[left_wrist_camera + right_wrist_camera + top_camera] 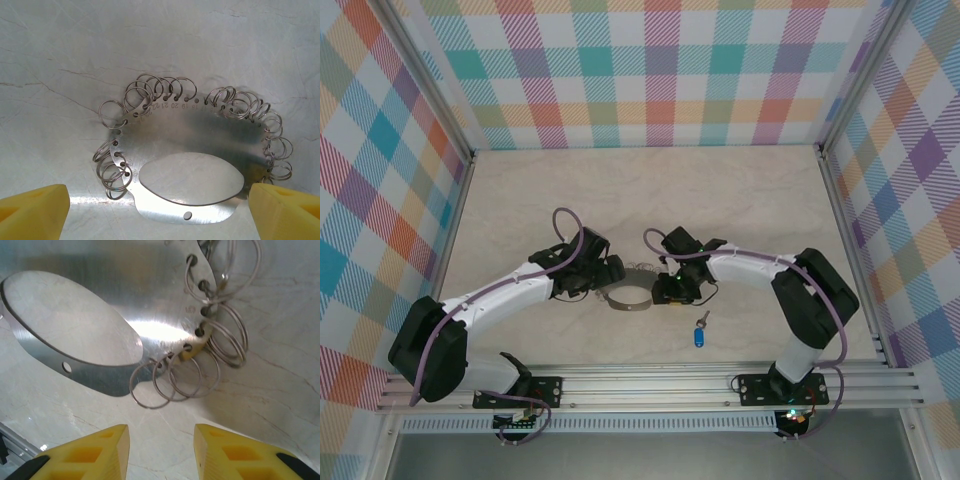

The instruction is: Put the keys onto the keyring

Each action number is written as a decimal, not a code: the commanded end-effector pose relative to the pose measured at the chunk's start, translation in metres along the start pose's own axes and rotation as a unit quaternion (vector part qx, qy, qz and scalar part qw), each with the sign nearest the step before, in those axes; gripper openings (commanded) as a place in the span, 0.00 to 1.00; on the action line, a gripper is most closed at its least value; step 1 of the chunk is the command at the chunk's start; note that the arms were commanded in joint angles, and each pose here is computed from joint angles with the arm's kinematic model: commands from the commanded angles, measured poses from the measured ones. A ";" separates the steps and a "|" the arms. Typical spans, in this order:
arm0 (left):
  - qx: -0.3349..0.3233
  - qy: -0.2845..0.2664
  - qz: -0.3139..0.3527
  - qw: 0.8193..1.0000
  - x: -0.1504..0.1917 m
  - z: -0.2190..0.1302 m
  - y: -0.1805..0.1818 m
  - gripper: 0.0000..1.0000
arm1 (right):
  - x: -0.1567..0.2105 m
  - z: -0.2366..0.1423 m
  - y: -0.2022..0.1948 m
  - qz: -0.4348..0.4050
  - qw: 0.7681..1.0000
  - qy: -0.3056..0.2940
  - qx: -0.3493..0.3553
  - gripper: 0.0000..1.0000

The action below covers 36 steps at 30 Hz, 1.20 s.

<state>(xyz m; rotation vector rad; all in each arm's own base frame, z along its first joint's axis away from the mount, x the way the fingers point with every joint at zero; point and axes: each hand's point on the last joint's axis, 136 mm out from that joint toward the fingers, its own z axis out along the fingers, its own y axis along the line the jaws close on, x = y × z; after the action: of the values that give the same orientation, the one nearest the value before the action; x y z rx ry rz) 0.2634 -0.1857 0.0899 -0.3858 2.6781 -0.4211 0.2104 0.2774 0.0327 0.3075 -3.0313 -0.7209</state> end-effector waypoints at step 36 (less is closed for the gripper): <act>-0.013 0.004 -0.004 1.000 0.001 0.001 0.005 0.93 | -0.001 0.000 0.010 -0.047 0.999 0.004 0.013 0.39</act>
<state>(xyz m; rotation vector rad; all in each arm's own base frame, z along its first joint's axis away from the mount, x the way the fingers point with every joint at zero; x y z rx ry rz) 0.2635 -0.1858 0.0896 -0.3858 2.6790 -0.4208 0.2167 0.2892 0.0398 0.4279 -3.0550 -0.7075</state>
